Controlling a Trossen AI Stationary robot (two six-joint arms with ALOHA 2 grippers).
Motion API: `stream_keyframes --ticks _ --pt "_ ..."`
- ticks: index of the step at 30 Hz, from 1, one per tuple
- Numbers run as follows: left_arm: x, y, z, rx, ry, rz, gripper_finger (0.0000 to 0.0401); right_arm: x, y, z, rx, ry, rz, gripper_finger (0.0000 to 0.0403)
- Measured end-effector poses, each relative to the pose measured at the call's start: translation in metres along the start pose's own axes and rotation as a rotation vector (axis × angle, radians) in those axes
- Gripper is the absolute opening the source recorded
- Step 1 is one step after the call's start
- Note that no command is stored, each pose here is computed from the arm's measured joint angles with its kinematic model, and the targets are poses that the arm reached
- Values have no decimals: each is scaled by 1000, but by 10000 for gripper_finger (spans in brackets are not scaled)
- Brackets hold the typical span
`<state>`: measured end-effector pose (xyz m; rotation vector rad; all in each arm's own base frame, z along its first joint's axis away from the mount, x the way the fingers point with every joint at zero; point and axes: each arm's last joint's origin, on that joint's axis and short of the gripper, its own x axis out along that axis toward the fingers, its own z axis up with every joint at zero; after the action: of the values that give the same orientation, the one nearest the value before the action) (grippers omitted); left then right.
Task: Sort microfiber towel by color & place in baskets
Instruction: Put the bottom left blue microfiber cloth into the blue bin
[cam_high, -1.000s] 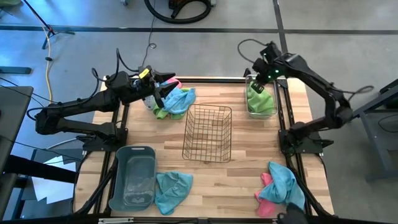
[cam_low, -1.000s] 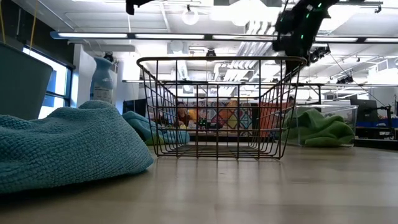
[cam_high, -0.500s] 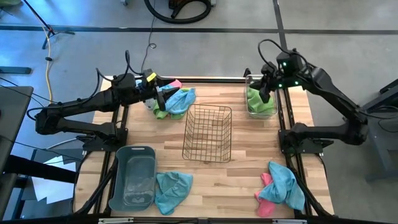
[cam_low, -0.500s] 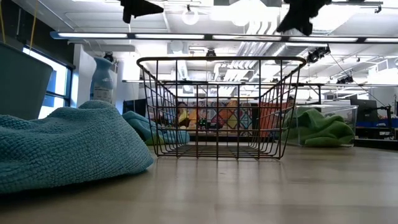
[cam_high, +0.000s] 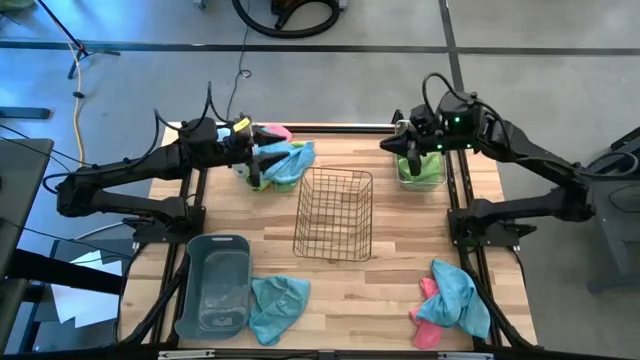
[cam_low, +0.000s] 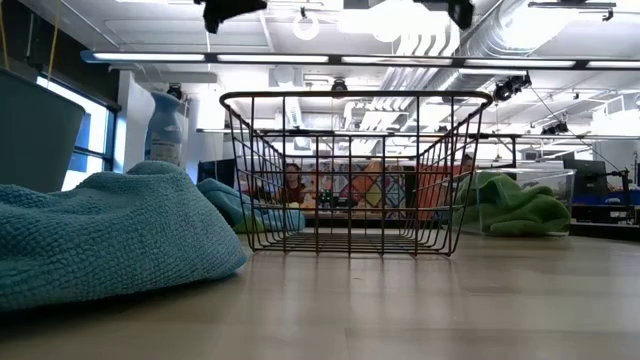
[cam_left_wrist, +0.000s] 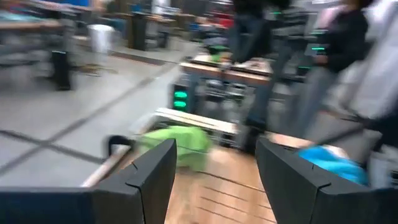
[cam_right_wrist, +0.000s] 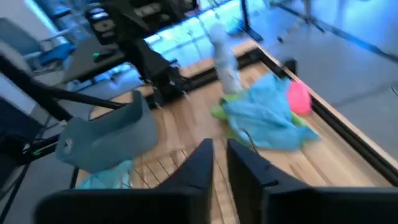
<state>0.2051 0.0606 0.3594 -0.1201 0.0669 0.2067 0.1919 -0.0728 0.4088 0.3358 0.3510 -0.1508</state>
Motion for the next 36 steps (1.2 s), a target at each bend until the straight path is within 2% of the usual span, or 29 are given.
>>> stream_keyframes --ticks 2,5,7,11,16,20,24,28,32,36 --pt "-3 -3 1 -23 51 -57 209 6 7 2 -24 -21 16 84" --pt "-8 -9 5 -44 164 -84 209 14 17 5 -38 -72 3 145" --pt "-14 -16 9 -22 234 -118 209 18 25 6 -49 -103 -6 187" --pt "-21 -38 12 24 310 -254 209 24 36 3 -65 -110 -31 265" --pt "-25 -66 1 -15 419 -376 209 28 47 -1 -13 -105 -43 329" --pt "-17 -91 -21 -44 601 -424 219 28 54 -3 50 -101 -25 351" --pt "-3 -121 -46 -4 739 -501 240 27 59 -5 101 -94 -1 353" --pt "10 -150 -72 3 880 -528 266 26 65 -8 106 -70 34 353" --pt "22 -180 -103 36 999 -504 284 24 74 -14 68 -17 93 353" --pt "36 -204 -130 68 1076 -419 287 23 81 -20 18 24 119 353"
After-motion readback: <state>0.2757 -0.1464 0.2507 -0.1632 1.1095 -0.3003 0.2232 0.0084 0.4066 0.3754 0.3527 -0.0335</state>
